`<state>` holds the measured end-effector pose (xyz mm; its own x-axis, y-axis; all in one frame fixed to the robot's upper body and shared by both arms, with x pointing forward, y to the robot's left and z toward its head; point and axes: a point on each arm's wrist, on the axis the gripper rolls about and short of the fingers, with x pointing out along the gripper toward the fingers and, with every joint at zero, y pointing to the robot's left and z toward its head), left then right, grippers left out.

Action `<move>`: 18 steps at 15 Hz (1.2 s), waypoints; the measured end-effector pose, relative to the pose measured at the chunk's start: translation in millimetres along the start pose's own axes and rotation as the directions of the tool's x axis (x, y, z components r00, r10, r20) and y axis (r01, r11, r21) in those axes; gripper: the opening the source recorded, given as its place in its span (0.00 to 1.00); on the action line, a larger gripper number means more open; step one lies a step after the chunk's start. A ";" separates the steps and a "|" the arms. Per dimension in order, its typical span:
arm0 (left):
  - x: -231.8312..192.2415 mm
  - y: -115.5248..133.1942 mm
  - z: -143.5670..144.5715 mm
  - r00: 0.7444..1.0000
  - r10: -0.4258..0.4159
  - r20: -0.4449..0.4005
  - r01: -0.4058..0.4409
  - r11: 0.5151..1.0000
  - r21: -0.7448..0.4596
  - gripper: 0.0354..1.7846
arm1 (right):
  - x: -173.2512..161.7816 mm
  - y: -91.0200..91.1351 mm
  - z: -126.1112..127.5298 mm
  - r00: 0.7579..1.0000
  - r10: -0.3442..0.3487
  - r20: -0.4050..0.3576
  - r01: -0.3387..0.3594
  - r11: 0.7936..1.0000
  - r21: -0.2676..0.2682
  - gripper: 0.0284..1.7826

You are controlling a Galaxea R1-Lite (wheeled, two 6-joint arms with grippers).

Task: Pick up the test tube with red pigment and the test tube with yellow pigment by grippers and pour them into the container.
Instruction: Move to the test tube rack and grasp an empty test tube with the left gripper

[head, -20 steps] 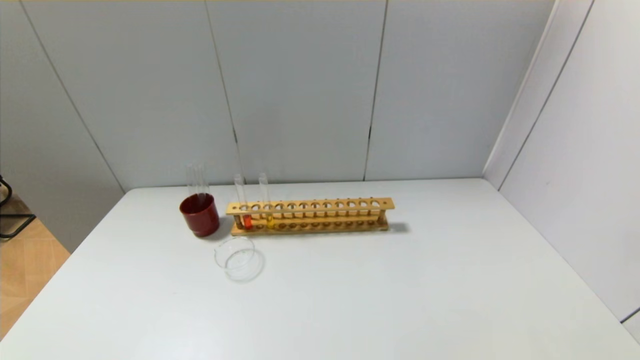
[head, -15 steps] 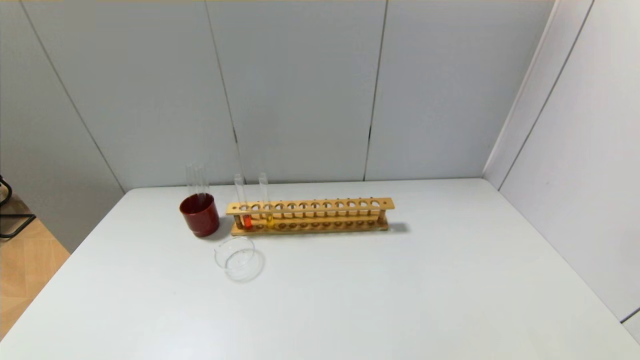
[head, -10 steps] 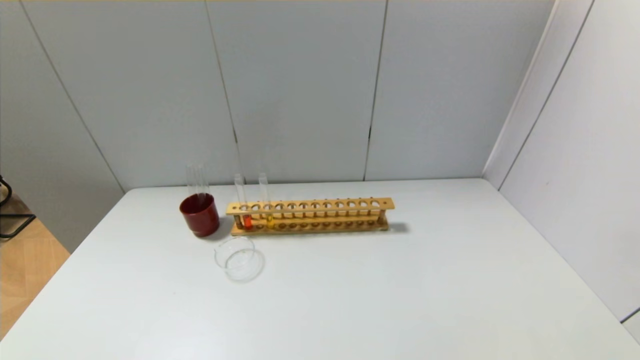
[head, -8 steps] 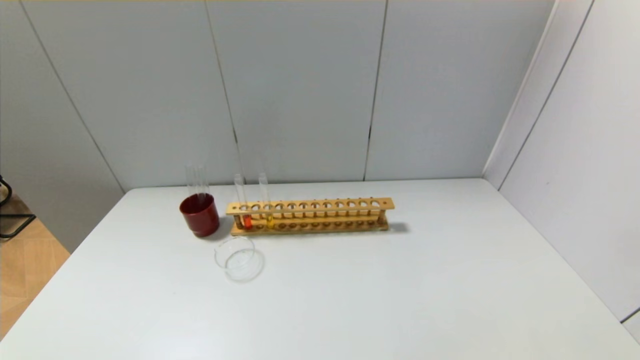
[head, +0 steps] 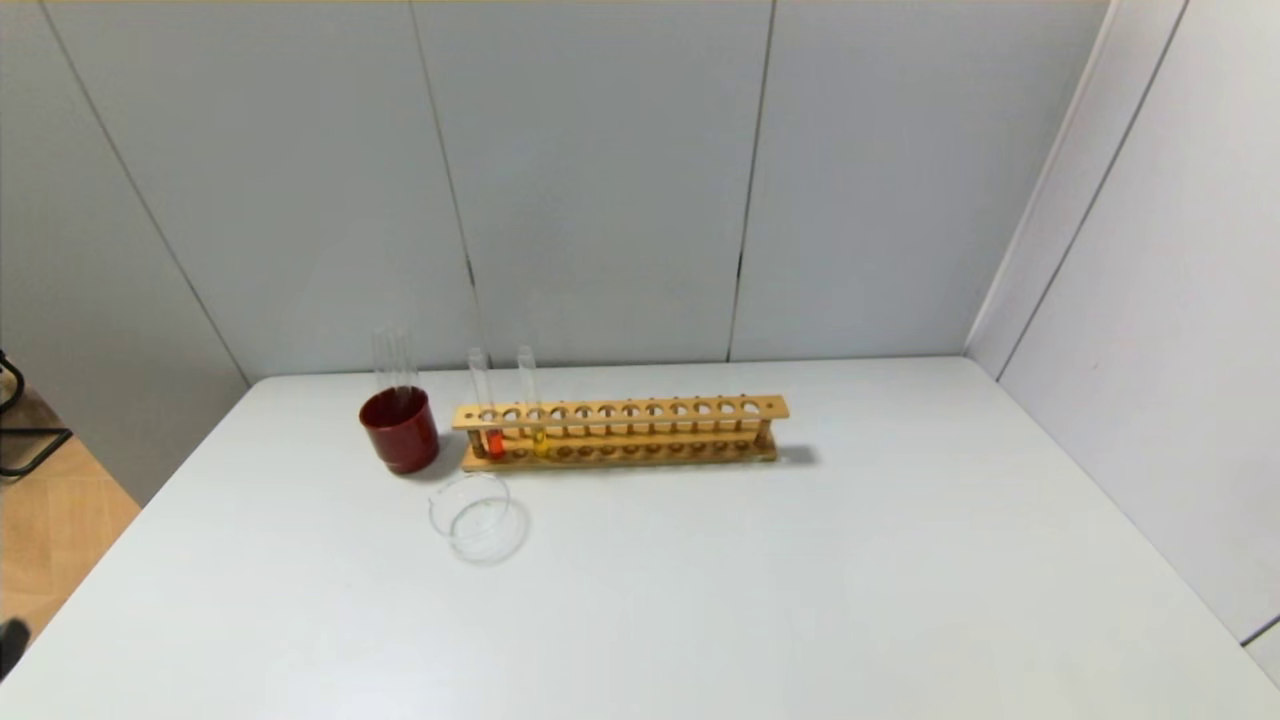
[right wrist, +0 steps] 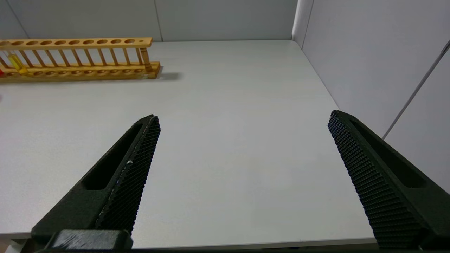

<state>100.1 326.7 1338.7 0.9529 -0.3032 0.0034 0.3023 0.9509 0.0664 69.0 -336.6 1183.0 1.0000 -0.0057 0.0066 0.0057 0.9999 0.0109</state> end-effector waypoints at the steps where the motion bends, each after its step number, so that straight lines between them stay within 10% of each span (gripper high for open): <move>1: 20.3 6.4 10.6 0.999 -0.034 -0.012 0.034 0.999 -0.005 0.98 | 0.0 0.0 0.0 1.000 0.000 0.000 0.000 1.000 0.000 0.98; 7: 143.8 40.3 15.6 0.976 -0.217 -0.035 0.216 0.976 -0.033 0.98 | 0.0 0.0 0.0 1.000 0.000 0.000 0.000 1.000 0.000 0.98; 18: 266.2 60.1 -62.0 0.959 -0.275 -0.074 0.272 0.961 -0.051 0.98 | 0.0 0.0 0.0 1.000 0.000 0.000 0.000 1.000 0.000 0.98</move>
<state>373.4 306.9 1281.8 0.8321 -0.5474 -0.0891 0.5506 0.8347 0.0134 69.0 -336.6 1183.0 1.0000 -0.0053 0.0066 0.0052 0.9999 0.0109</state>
